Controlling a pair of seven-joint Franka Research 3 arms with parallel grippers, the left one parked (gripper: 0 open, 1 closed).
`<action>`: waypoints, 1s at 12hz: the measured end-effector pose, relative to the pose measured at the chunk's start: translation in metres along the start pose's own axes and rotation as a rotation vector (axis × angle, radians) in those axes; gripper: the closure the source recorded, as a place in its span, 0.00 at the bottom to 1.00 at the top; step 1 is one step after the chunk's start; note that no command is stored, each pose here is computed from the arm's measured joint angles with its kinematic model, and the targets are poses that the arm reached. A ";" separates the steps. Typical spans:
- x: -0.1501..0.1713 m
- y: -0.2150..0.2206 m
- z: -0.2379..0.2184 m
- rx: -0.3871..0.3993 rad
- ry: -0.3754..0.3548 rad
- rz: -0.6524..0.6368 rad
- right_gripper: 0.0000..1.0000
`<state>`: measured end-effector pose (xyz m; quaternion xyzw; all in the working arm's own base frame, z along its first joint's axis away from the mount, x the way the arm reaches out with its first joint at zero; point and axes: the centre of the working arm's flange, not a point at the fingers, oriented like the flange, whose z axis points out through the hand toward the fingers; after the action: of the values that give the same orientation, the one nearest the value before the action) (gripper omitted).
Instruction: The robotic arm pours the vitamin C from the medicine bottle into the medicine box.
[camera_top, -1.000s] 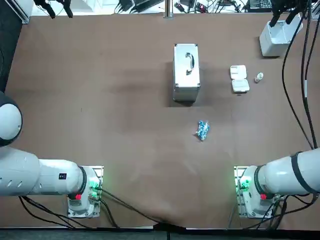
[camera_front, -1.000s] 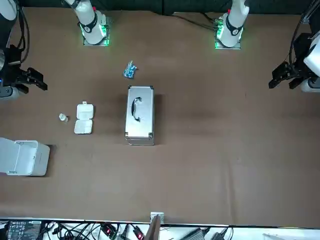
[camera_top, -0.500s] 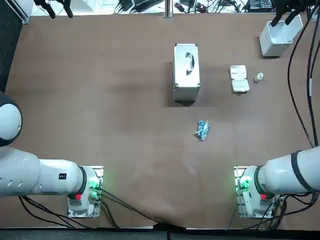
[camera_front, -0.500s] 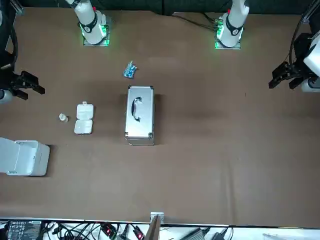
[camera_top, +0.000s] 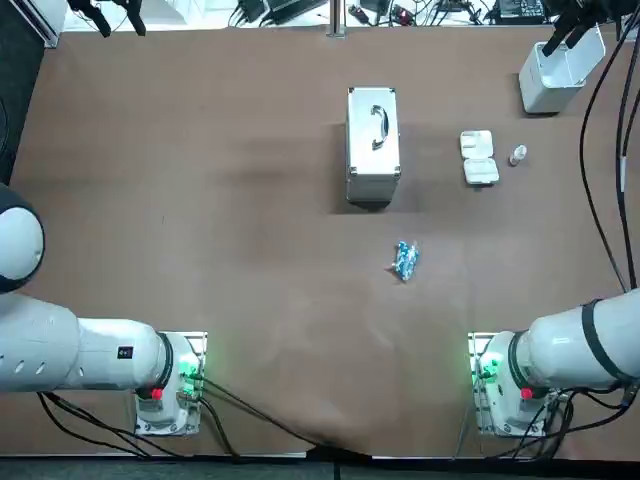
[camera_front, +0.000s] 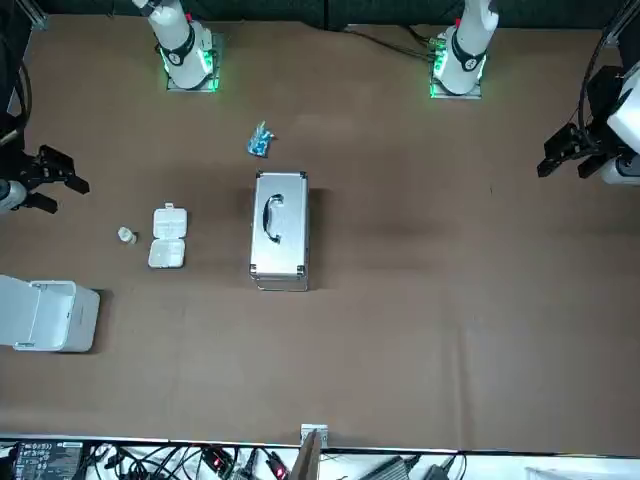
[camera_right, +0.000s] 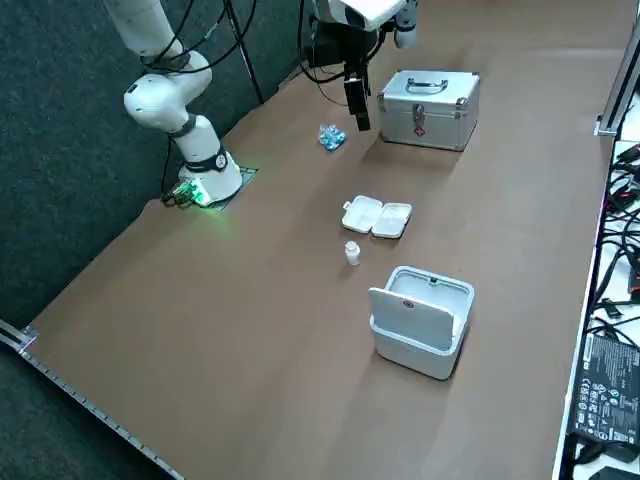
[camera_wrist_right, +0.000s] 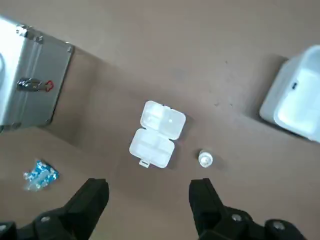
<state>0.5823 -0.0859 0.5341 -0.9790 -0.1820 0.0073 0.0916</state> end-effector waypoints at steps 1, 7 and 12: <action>-0.001 0.003 0.002 0.016 0.008 -0.034 0.00; -0.043 0.065 0.052 0.113 0.127 -0.328 0.00; -0.079 0.098 0.096 0.181 0.273 -0.467 0.00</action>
<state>0.5386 -0.1867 0.4204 -0.8903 -0.3874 -0.1294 0.2015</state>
